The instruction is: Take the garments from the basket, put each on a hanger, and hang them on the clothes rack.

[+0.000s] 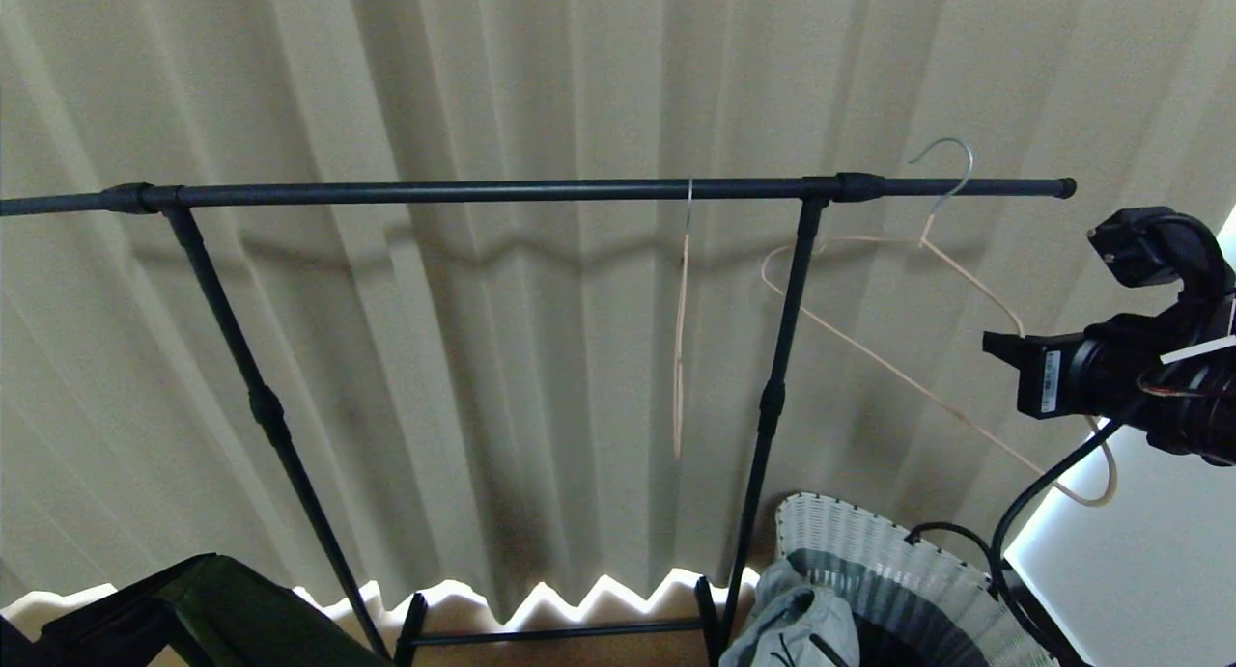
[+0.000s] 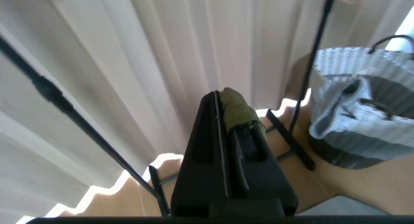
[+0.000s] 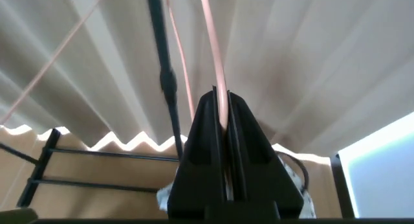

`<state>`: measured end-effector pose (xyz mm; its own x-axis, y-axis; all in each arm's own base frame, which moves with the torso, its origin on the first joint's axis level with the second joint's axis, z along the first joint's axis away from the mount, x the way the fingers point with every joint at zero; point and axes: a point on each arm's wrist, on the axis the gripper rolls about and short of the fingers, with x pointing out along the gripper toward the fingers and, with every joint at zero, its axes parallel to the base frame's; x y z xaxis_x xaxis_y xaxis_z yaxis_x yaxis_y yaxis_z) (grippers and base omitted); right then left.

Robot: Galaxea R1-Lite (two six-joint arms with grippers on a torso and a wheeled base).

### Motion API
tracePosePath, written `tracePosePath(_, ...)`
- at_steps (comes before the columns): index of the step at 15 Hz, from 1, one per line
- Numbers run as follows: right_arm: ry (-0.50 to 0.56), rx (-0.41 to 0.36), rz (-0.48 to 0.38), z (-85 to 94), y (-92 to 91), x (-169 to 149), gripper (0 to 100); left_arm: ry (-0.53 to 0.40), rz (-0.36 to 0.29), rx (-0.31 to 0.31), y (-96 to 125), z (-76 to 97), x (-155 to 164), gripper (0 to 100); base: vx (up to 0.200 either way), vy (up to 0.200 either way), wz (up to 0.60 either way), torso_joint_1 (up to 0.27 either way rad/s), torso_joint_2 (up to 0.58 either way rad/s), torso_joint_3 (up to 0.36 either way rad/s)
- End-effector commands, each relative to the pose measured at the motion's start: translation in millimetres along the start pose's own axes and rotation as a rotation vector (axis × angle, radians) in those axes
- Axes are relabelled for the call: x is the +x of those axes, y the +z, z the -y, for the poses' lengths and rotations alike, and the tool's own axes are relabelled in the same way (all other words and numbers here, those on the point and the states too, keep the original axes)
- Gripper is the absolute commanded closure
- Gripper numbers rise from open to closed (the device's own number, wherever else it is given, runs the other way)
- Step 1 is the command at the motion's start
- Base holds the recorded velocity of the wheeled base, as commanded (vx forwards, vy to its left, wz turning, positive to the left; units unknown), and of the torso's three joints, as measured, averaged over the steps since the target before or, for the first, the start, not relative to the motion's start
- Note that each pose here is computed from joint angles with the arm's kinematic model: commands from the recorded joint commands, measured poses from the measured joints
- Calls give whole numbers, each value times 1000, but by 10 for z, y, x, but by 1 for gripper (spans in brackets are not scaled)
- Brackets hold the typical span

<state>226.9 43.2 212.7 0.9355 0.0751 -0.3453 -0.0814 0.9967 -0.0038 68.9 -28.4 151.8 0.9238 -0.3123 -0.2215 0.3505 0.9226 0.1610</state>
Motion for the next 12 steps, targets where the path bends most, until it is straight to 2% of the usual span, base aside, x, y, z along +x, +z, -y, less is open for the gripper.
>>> tracePosePath(1, -1, 2, 27, 18, -18, -160, 100, 0, -3, 0, -3, 1, 3, 100, -200, 0, 0, -2, 7, 2)
tracePosePath(8, -35, 1, 16, 47, -153, -299, 100, -1, -10, 3, -26, 4, 3, 100, -200, 0, 0, 0, 2, 0)
tracePosePath(12, 21, -12, -9, -10, -365, -471, 100, -7, -16, 4, -28, 8, 13, 100, 0, 0, 0, 0, 0, 0)
